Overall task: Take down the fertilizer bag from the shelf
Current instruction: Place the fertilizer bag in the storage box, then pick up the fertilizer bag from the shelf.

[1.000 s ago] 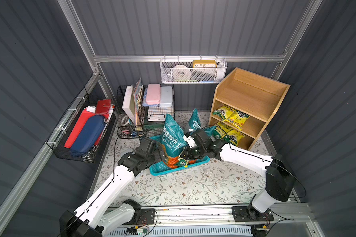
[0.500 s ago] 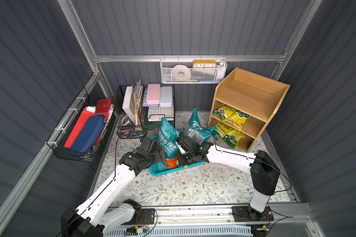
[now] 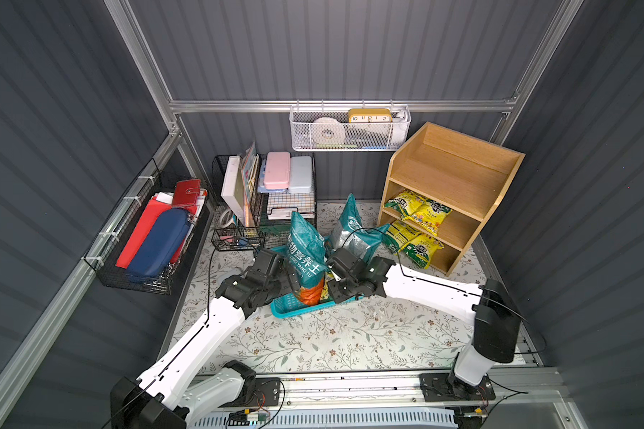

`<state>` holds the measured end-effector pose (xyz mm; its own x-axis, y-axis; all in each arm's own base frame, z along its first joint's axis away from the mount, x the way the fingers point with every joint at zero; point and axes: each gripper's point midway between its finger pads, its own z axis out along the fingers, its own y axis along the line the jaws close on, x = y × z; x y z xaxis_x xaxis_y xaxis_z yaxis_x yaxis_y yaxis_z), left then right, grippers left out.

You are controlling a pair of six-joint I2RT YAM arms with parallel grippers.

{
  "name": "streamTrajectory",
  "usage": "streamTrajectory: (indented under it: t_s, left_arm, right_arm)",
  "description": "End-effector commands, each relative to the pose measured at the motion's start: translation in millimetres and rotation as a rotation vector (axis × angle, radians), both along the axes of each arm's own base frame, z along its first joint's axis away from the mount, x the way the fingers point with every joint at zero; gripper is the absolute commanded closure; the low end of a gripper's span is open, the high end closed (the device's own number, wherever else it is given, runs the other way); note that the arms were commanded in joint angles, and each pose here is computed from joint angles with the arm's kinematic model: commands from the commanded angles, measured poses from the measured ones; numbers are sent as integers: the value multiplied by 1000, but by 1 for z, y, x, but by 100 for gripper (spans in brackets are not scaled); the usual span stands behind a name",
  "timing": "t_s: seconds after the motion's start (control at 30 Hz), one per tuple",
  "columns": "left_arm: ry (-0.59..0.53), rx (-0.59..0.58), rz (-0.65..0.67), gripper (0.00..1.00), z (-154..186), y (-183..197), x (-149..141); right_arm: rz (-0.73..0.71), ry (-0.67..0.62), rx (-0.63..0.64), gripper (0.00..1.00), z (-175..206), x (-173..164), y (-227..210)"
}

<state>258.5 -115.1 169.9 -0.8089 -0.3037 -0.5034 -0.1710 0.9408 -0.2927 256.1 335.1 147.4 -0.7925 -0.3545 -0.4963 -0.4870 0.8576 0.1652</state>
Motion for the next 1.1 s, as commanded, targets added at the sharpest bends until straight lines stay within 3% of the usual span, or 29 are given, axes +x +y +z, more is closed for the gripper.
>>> streamTrajectory:
  t_s: [0.0, 0.13, 0.23, 0.37, 0.5, 0.7, 0.87, 1.07]
  left_arm:
    - [4, -4, -4, 1, 2, 1, -2]
    - [5, -7, -5, 1, 1, 0, -3]
    - [9, -11, -5, 1, 0, 0, -4]
    - [13, -14, -15, 1, 0, -1, -5]
    - [13, -16, -25, 1, 0, -3, -4]
    - [18, -17, -41, 1, 2, -9, 2]
    - [30, -11, -43, 1, -1, -10, 3]
    - [32, -12, -37, 1, 0, -10, 5]
  right_arm:
    - [-41, -120, 184, 52, 62, 16, -1]
    - [-124, -225, 332, 50, 110, 39, -29]
    - [-252, -249, 341, 49, 116, 65, -76]
    - [-411, -371, 141, 49, 118, 89, -149]
    - [-457, -490, -184, 39, 111, 101, -205]
    - [-473, -480, -570, 36, 93, 133, -266]
    - [-467, -496, -609, 38, 95, 168, -283]
    - [-504, -485, -552, 54, 94, 196, -294]
